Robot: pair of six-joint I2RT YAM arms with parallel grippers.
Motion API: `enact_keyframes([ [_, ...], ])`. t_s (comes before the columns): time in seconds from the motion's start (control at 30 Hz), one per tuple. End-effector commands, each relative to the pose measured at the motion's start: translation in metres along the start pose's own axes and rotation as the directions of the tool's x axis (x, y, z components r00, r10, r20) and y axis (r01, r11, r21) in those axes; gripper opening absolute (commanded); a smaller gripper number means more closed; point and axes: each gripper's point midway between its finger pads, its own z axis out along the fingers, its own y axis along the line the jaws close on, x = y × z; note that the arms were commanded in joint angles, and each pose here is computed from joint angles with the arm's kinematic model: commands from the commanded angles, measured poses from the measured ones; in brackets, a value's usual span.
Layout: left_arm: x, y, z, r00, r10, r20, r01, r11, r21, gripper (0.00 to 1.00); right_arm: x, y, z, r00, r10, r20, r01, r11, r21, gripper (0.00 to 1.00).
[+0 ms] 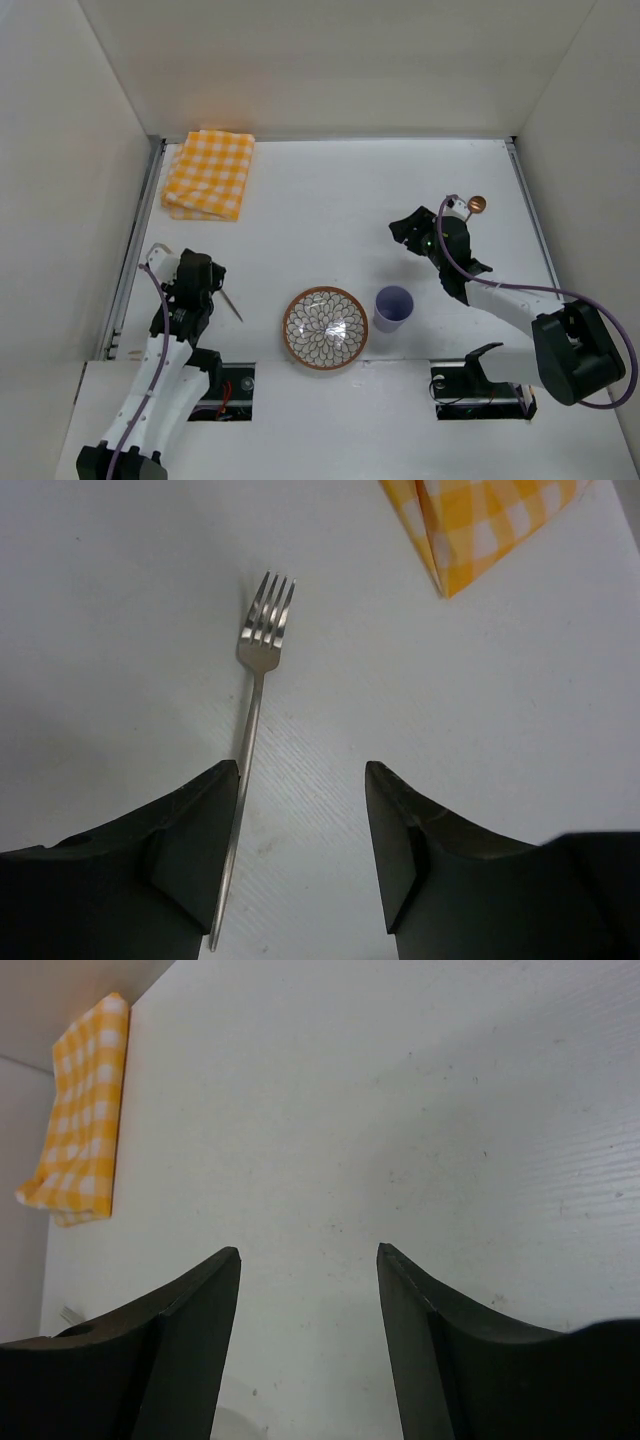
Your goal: Set the dinner table for one person
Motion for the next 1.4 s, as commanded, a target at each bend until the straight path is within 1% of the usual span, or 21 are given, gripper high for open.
enact_keyframes([
  [0.0, -0.011, -0.017, 0.001, 0.999, -0.025, 0.024, 0.024, 0.999, 0.040, 0.52, -0.016, 0.012, 0.003, 0.998, 0.016, 0.054, -0.013, 0.999, -0.043, 0.63],
  [0.1, -0.017, -0.024, 0.004, 0.999, -0.030, 0.035, 0.028, 0.999, 0.041, 0.54, -0.014, 0.013, 0.004, 0.999, 0.018, 0.048, -0.016, 0.999, -0.043, 0.63],
  [0.27, -0.024, -0.037, 0.021, 0.996, -0.063, 0.063, 0.060, 0.997, 0.052, 0.53, -0.015, 0.013, 0.004, 0.999, 0.018, 0.049, -0.016, 0.999, -0.044, 0.63],
  [0.33, -0.026, -0.046, 0.028, 0.995, -0.068, 0.070, 0.063, 0.996, 0.065, 0.52, -0.014, 0.012, 0.006, 0.999, 0.017, 0.046, -0.015, 0.999, -0.041, 0.59],
  [0.37, -0.029, -0.053, 0.033, 0.995, -0.069, 0.078, 0.063, 0.996, 0.070, 0.51, -0.014, 0.013, 0.006, 0.999, 0.016, 0.046, -0.014, 0.999, -0.041, 0.55],
  [0.47, -0.041, -0.066, 0.051, 0.992, -0.058, 0.110, 0.053, 0.997, 0.049, 0.49, -0.016, 0.015, 0.006, 0.999, 0.007, 0.048, -0.005, 0.999, -0.047, 0.31],
  [0.5, -0.045, -0.067, 0.059, 0.991, -0.059, 0.121, 0.056, 0.998, 0.028, 0.49, -0.016, 0.016, 0.005, 0.999, 0.007, 0.047, -0.004, 0.999, -0.048, 0.25],
  [0.53, -0.049, -0.070, 0.068, 0.990, -0.073, 0.122, 0.072, 0.997, 0.019, 0.49, -0.014, 0.017, 0.006, 0.999, 0.003, 0.041, -0.001, 0.999, -0.050, 0.22],
  [0.57, -0.050, -0.073, 0.074, 0.990, -0.081, 0.119, 0.079, 0.997, 0.016, 0.49, -0.013, 0.018, 0.006, 0.999, 0.001, 0.036, 0.001, 0.999, -0.053, 0.22],
  [0.67, -0.053, -0.092, 0.099, 0.988, -0.113, 0.102, 0.110, 0.993, 0.040, 0.50, -0.012, 0.021, 0.006, 1.000, -0.002, 0.028, 0.004, 0.998, -0.062, 0.24],
  [0.73, -0.051, -0.104, 0.119, 0.989, -0.126, 0.073, 0.123, 0.992, 0.040, 0.50, -0.012, 0.021, 0.005, 1.000, -0.001, 0.031, 0.003, 0.998, -0.065, 0.30],
  [0.87, -0.034, -0.122, 0.156, 0.996, -0.092, -0.003, 0.092, 0.996, 0.020, 0.49, -0.011, 0.022, 0.005, 1.000, 0.004, 0.025, -0.003, 0.998, -0.070, 0.40],
  [1.07, -0.011, -0.129, 0.192, 0.997, -0.067, -0.049, 0.066, 0.998, -0.019, 0.47, -0.010, 0.022, 0.006, 1.000, 0.006, 0.022, -0.004, 0.997, -0.072, 0.53],
  [1.17, 0.006, -0.131, 0.206, 0.995, -0.055, -0.080, 0.053, 0.998, -0.032, 0.45, -0.010, 0.025, 0.007, 1.000, 0.001, 0.016, 0.001, 0.997, -0.079, 0.55],
  [1.23, 0.019, -0.136, 0.213, 0.994, -0.043, -0.102, 0.041, 0.999, -0.027, 0.35, -0.010, 0.026, 0.006, 1.000, 0.002, 0.017, 0.000, 0.997, -0.083, 0.55],
  [1.27, 0.029, -0.144, 0.214, 0.991, -0.031, -0.129, 0.031, 0.999, -0.009, 0.27, -0.009, 0.025, 0.006, 1.000, 0.001, 0.015, 0.000, 0.997, -0.082, 0.55],
  [1.33, 0.054, -0.164, 0.210, 0.982, -0.002, -0.190, 0.011, 0.999, 0.048, 0.15, -0.009, 0.026, 0.007, 1.000, 0.000, 0.012, 0.001, 0.997, -0.081, 0.55],
  [1.37, 0.070, -0.176, 0.204, 0.975, 0.017, -0.221, 0.002, 0.996, 0.085, 0.12, -0.009, 0.026, 0.007, 1.000, -0.001, 0.012, 0.002, 0.997, -0.081, 0.55],
])
